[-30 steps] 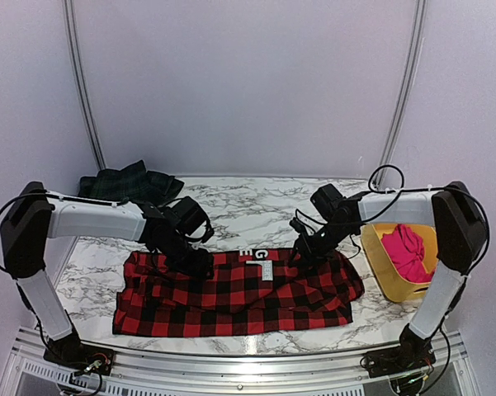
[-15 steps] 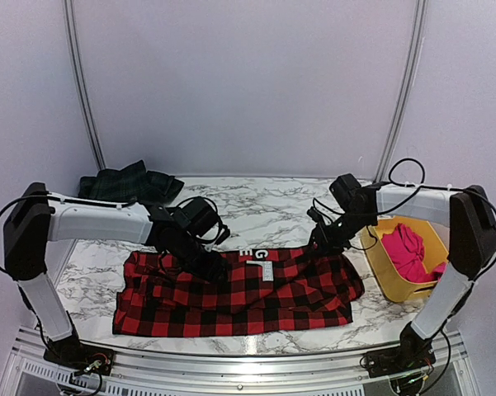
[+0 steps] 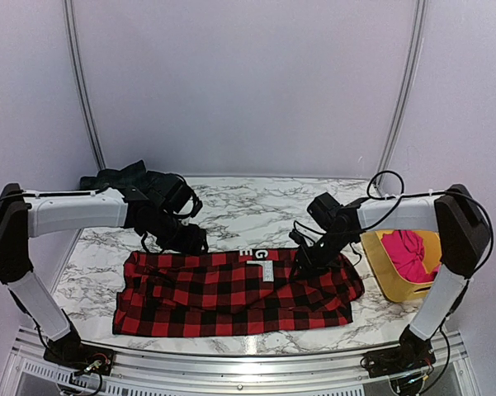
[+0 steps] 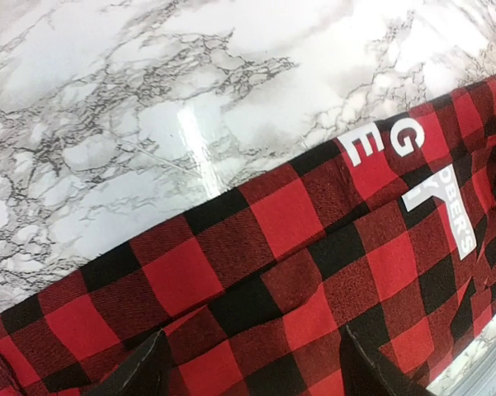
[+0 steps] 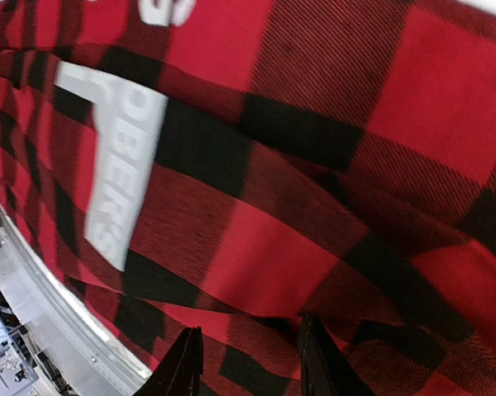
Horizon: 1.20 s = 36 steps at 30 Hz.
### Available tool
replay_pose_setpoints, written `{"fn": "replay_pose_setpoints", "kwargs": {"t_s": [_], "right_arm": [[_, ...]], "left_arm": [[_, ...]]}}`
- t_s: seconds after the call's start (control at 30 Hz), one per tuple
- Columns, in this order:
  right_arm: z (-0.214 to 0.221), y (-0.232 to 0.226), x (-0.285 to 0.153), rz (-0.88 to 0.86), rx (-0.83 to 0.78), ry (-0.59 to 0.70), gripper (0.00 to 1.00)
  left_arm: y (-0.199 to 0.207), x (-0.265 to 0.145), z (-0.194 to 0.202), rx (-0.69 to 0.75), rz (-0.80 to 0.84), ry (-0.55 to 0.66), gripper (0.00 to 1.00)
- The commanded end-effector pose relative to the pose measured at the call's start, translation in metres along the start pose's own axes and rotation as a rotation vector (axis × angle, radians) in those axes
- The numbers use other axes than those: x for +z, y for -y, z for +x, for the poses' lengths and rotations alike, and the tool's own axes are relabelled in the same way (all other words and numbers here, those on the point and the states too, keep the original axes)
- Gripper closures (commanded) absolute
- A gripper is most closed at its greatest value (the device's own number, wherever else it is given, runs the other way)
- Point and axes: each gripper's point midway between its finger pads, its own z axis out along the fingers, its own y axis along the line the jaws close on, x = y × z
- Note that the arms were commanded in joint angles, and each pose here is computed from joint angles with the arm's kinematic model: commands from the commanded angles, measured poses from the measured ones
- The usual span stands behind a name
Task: Fold and stack the mixed laundry pile
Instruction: Rotate the rectangle-folded T-shirt at the center of the board.
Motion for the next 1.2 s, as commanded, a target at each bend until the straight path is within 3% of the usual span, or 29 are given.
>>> {"fn": "replay_pose_setpoints", "kwargs": {"t_s": [0.0, 0.13, 0.27, 0.43, 0.6, 0.73, 0.9, 1.17], "right_arm": [[0.017, 0.052, 0.01, 0.136, 0.065, -0.023, 0.64], [0.019, 0.092, 0.011, 0.196, 0.1, -0.029, 0.64], [-0.024, 0.108, 0.012, 0.258, 0.048, 0.006, 0.65], [-0.124, 0.111, 0.02, 0.312, -0.051, 0.083, 0.66], [-0.225, 0.07, -0.034, 0.336, -0.145, 0.259, 0.66], [-0.22, 0.045, -0.066, 0.313, -0.165, 0.304, 0.65], [-0.18, 0.019, -0.084, 0.209, -0.128, 0.34, 0.64], [-0.135, 0.035, -0.026, 0.164, -0.042, 0.215, 0.67]], "left_arm": [[-0.021, -0.015, 0.002, -0.032, -0.067, 0.024, 0.27], [-0.033, -0.019, 0.008, -0.062, -0.104, 0.028, 0.26], [-0.039, -0.023, 0.01, -0.085, -0.119, 0.038, 0.25], [-0.042, -0.024, 0.011, -0.086, -0.128, 0.042, 0.25], [-0.039, -0.022, 0.017, -0.029, -0.111, 0.019, 0.27], [-0.042, -0.016, 0.018, 0.01, -0.126, 0.003, 0.32], [-0.05, 0.0, 0.027, 0.042, -0.174, -0.055, 0.36], [-0.066, 0.034, 0.042, 0.046, -0.26, -0.152, 0.52]]}}
